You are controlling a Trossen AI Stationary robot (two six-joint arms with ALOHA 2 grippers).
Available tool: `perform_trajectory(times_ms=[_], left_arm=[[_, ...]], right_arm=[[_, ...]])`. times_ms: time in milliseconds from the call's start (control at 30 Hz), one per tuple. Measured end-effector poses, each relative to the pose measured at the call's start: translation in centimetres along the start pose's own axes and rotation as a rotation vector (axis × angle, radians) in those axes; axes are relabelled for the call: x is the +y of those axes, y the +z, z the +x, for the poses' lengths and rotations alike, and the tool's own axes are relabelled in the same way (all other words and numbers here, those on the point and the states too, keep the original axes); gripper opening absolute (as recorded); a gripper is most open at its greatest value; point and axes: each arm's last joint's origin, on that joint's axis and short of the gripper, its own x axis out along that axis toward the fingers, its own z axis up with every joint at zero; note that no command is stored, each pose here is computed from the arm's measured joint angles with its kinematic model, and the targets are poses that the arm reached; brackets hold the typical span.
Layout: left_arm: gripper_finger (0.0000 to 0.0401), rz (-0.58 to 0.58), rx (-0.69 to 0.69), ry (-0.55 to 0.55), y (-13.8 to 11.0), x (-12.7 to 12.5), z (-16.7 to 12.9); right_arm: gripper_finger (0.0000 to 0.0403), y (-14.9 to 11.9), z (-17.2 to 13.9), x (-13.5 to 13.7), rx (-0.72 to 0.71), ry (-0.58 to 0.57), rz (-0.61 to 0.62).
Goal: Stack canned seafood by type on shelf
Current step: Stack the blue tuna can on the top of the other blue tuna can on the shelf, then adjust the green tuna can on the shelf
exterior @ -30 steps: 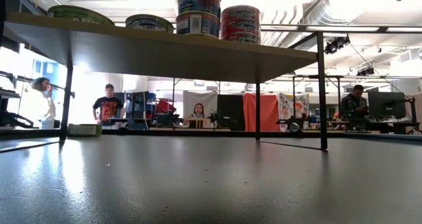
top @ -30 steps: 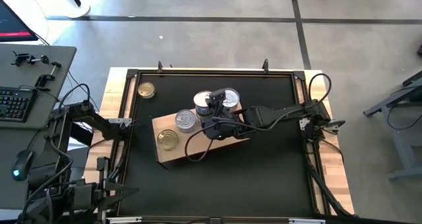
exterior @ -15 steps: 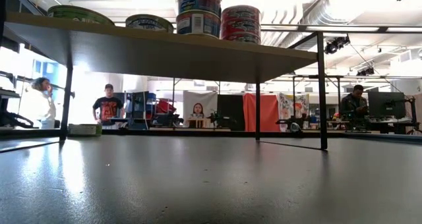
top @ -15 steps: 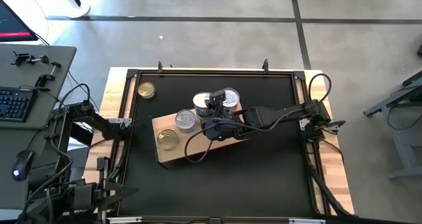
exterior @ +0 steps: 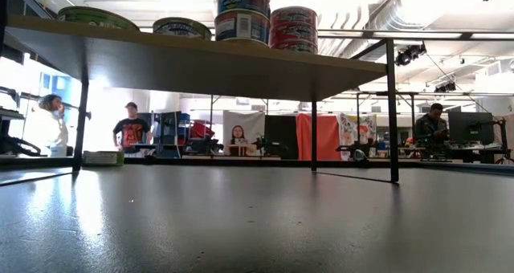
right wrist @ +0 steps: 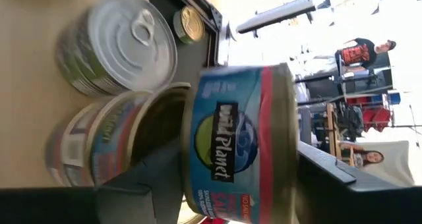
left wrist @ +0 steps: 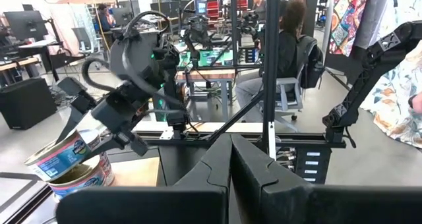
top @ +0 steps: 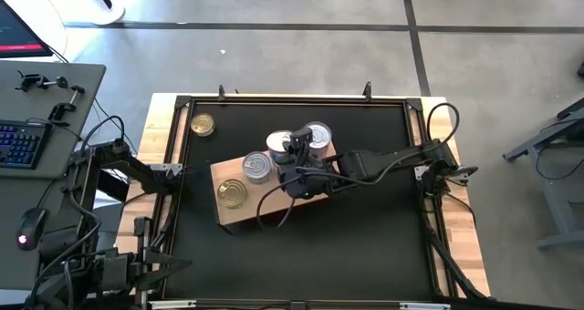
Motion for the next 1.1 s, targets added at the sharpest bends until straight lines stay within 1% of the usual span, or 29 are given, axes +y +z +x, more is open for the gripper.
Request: perform_trajectory(times_ms=[300, 433, 733, 933, 1033, 1100], left_arm=[[0.0, 0.0, 0.0, 0.0, 0.0, 0.0, 0.0], [0.0, 0.0, 0.0, 0.0, 0.0, 0.0, 0.0], [0.0, 0.026, 0.0, 0.0, 0.0, 0.0, 0.0], [0.0, 0.028, 0.0, 0.003, 0.0, 0.0, 0.1], [0.0, 0.031, 0.001, 0.012, 0.0, 0.1, 0.3], [0.0, 0.024, 0.003, 0.02, 0.0, 0.2, 0.7]], right_arm=[[0.0267, 0.5, -1.1, 0.0, -0.037, 0.016, 0.01], [0.0282, 0.6, -1.4, 0.2, -0.044, 0.021, 0.002], [0.0285, 1.0, -2.5, 1.0, -0.071, 0.031, -0.022], [0.0284, 1.4, -3.5, 1.7, -0.073, -0.004, -0.045], [0.0284, 1.7, -4.4, 2.3, -0.096, 0.006, -0.032], [0.0284, 1.8, -5.0, 2.7, -0.111, 0.016, 0.016]])
